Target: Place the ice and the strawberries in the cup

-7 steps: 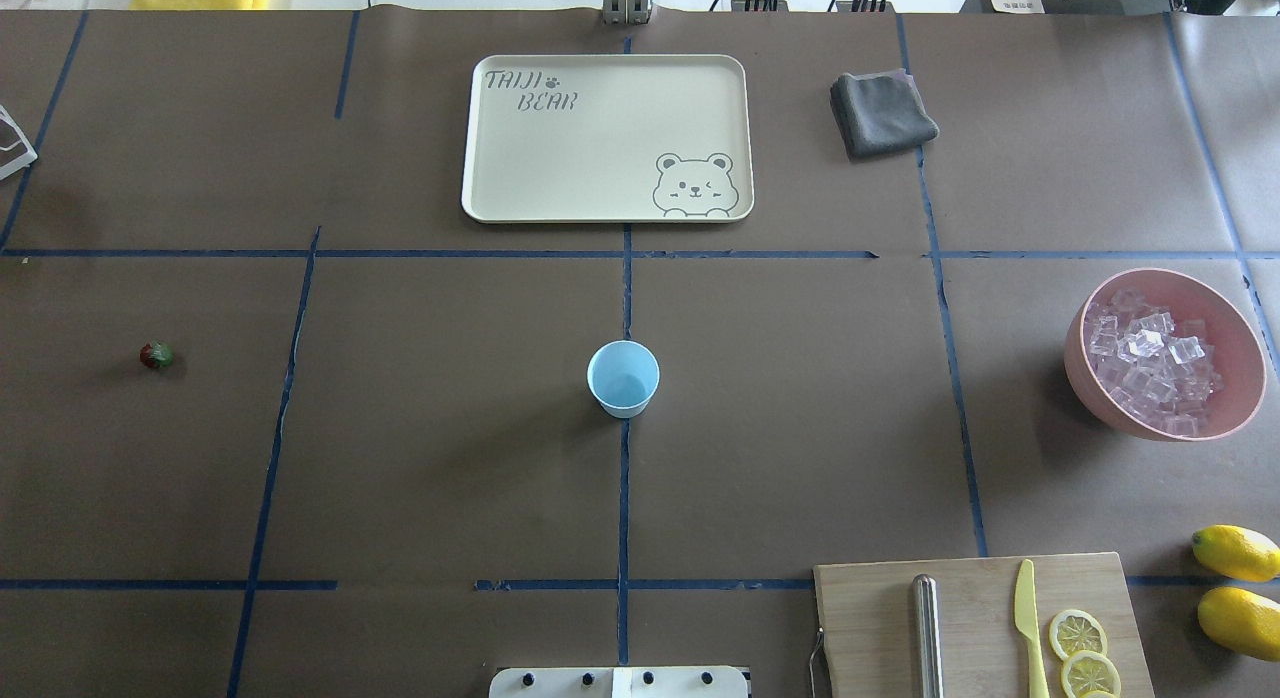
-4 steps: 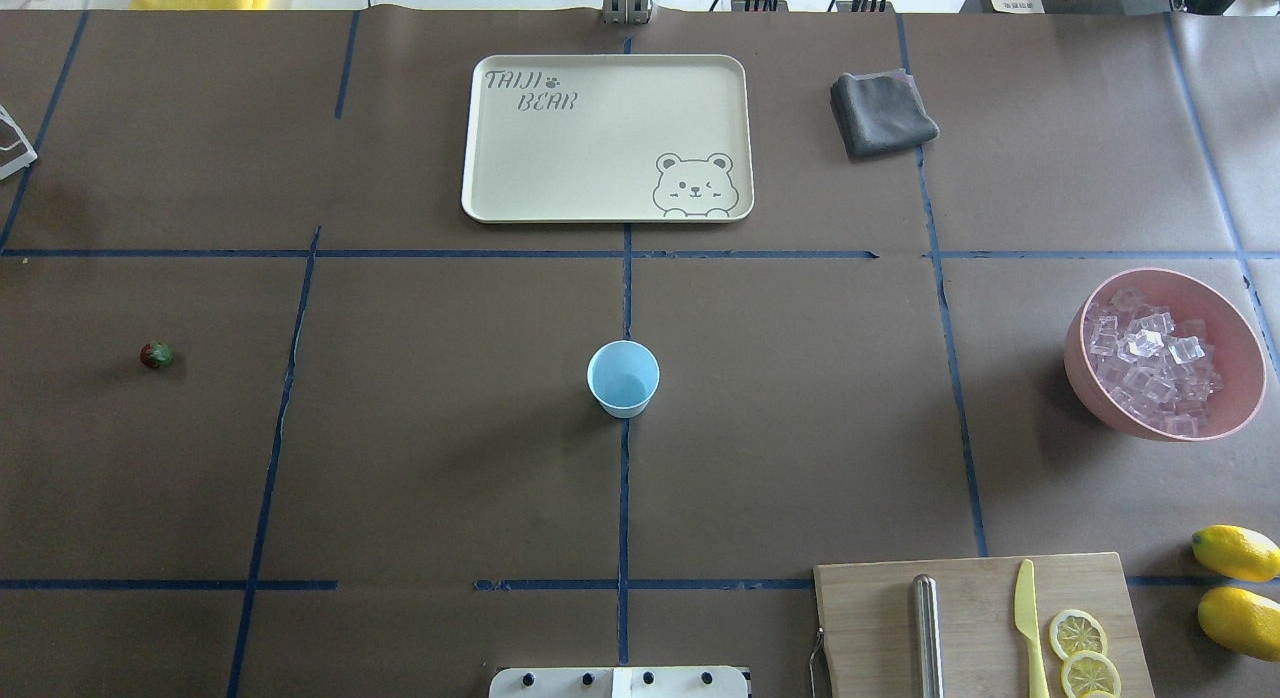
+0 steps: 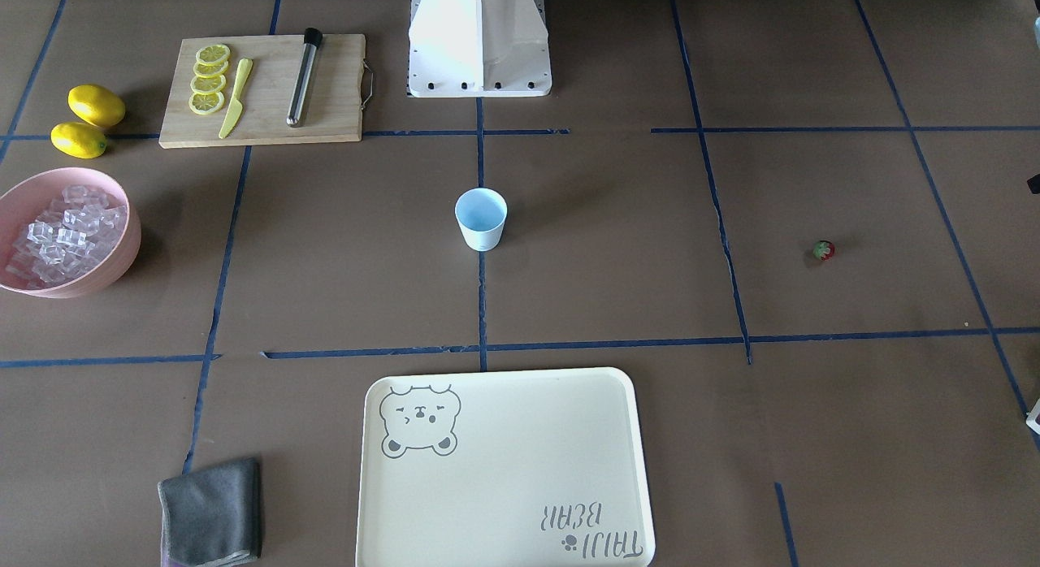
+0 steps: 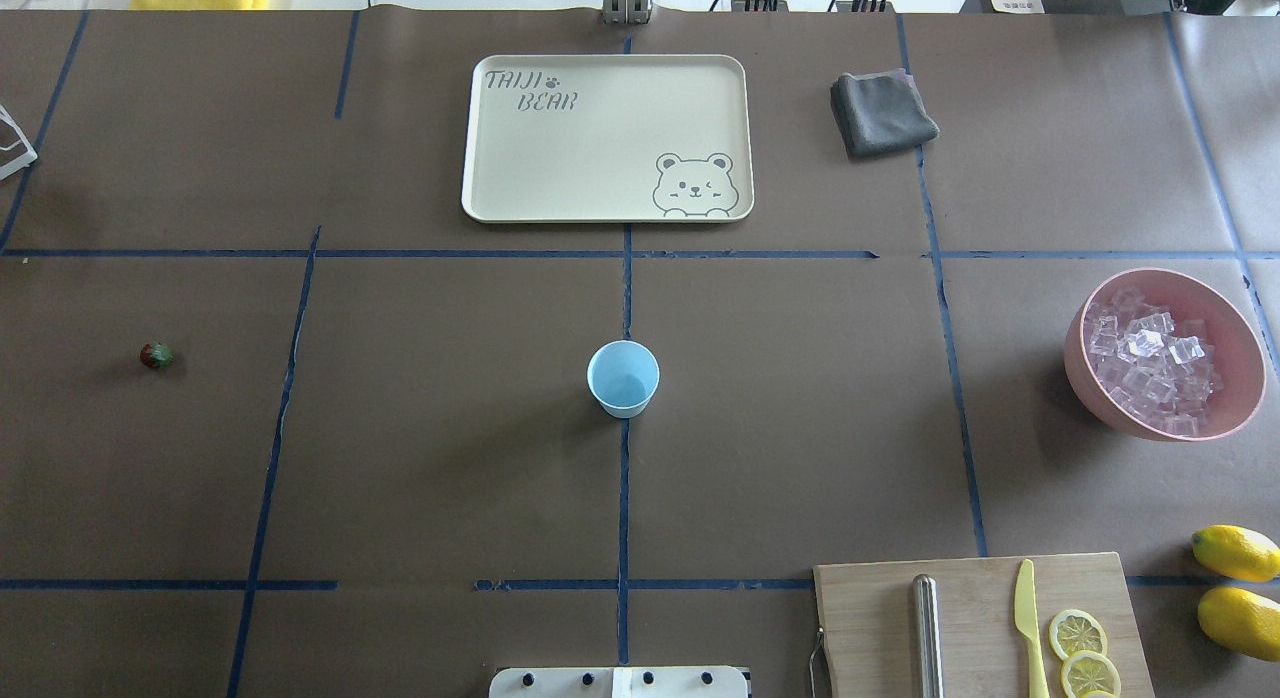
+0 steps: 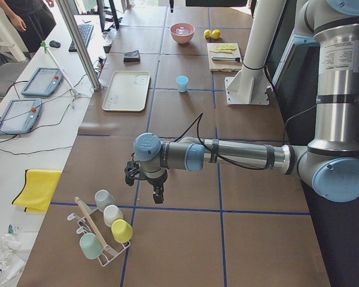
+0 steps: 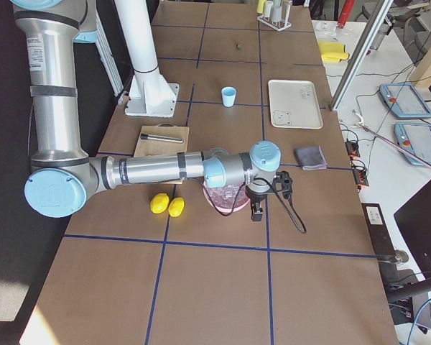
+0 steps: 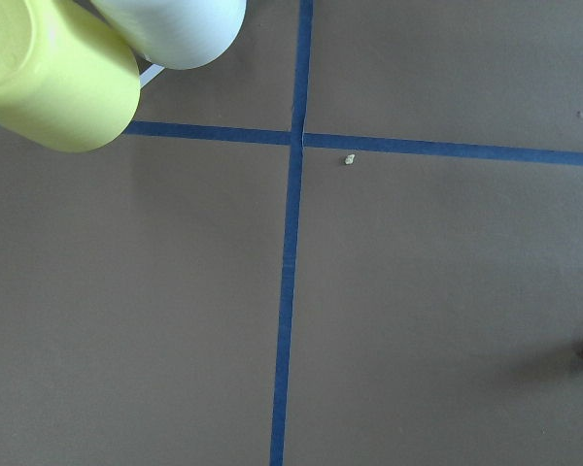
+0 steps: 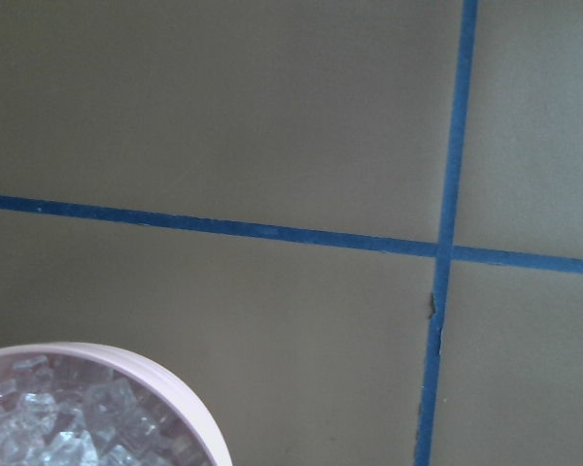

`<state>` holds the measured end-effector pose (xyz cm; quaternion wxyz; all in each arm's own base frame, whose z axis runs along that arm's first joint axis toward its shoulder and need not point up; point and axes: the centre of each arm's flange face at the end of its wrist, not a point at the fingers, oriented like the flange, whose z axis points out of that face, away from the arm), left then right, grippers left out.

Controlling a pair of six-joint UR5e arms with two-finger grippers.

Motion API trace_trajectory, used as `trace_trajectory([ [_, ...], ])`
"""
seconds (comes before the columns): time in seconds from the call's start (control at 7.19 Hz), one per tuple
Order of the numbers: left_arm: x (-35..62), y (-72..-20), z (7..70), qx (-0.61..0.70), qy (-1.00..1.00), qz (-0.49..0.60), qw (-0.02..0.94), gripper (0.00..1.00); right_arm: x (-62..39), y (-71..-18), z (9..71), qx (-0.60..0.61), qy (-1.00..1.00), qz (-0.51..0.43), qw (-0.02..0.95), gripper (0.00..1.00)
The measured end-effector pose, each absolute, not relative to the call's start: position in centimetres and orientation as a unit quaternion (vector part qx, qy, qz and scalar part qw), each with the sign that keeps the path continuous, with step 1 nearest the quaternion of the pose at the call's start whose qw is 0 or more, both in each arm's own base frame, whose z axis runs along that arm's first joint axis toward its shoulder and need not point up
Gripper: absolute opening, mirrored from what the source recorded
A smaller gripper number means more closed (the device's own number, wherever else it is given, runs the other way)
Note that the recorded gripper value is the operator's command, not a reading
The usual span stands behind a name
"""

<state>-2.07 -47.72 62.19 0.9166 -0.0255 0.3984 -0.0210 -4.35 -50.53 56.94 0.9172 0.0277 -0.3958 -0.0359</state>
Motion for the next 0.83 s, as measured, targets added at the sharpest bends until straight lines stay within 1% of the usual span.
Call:
trace_trajectory([
  [0.14,-2.1,-47.7,62.1,-0.025,0.399,-0.021,0.917,1.00,-6.2,-48.9,55.2,0.034,-0.395,-0.046,0.917,0.98],
  [0.28,-2.1,-47.7,62.0,-0.023,0.399,-0.020,0.916,1.00,-7.8,-46.9,54.9,0.052,-0.390,-0.069,0.917,0.97],
  [0.56,-2.1,-47.8,61.9,-0.023,0.399,-0.020,0.917,1.00,-10.0,-43.5,56.2,0.103,-0.380,-0.107,0.913,0.95],
  [0.83,-2.1,-47.7,62.0,-0.023,0.399,-0.020,0.917,1.00,-11.8,-42.4,56.3,0.105,-0.384,-0.110,0.911,0.93],
])
